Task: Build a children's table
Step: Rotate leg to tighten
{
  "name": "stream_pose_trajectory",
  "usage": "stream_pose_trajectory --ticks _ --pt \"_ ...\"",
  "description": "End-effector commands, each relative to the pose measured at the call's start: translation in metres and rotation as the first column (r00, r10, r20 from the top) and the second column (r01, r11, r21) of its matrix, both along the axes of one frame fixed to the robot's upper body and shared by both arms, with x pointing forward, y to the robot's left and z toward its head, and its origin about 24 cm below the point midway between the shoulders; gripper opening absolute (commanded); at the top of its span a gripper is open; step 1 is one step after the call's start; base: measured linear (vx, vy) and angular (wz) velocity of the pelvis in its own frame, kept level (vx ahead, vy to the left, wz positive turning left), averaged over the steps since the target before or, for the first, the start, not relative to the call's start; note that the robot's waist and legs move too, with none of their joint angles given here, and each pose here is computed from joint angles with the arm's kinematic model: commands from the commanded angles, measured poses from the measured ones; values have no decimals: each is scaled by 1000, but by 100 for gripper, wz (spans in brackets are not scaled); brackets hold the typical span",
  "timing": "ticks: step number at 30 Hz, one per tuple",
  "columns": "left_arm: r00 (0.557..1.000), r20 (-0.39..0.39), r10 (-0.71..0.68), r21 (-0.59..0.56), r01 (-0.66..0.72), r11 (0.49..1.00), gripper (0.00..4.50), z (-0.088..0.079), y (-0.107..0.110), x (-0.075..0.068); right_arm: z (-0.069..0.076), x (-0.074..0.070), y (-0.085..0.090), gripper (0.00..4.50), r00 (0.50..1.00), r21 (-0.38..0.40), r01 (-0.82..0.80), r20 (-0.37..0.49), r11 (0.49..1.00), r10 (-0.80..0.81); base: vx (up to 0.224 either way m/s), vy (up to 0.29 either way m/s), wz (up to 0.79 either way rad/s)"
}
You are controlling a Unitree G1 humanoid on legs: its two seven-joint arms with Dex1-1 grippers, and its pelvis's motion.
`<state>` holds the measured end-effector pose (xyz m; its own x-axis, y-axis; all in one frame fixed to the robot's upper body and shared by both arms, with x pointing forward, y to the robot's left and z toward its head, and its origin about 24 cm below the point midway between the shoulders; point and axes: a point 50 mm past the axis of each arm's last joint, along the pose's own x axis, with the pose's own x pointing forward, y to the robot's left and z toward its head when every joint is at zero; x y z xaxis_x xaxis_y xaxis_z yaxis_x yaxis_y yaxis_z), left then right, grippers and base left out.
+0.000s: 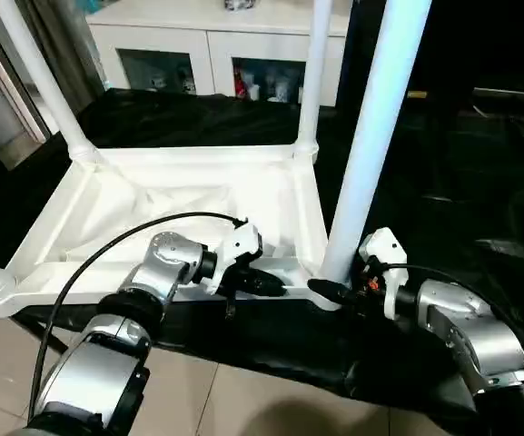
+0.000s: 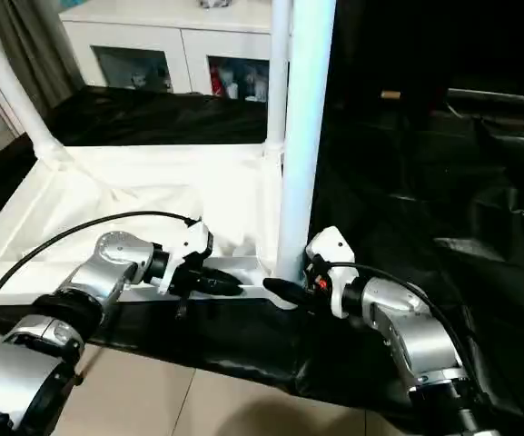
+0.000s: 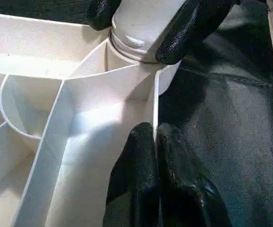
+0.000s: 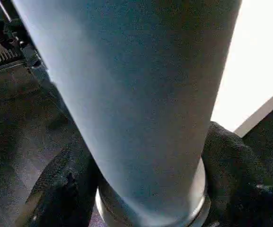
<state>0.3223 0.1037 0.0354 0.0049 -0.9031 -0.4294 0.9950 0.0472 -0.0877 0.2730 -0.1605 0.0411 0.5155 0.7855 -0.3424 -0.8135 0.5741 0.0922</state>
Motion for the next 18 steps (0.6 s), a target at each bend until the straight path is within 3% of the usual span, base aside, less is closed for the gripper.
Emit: stream_pose_trajectory --ticks 1,7,9,10,13,18 --pt "998 -69 -6 -23 5 1000 0 -11 0 -9 -3 -6 11 265 996 35 -72 -41 997 73 0 0 0" --pt "997 -71 4 -15 -5 1000 0 -13 -1 -9 -7 -8 12 264 998 28 -49 -39 998 50 0 0 0" --pt "997 -43 68 -1 -68 998 0 -15 -6 -6 -18 -1 7 264 997 -15 78 -18 997 -78 0 0 0" --pt "990 -9 140 14 -139 990 0 -17 -13 -1 -26 5 7 263 980 -36 197 -4 980 -198 0 0 0" --pt "974 28 223 30 -224 974 0 -18 -22 4 -31 11 9 263 949 -41 315 1 948 -315 0 0 0" --pt "940 69 333 24 -336 942 0 -14 -47 12 -30 23 21 263 865 14 501 10 865 -502 0 0 0"
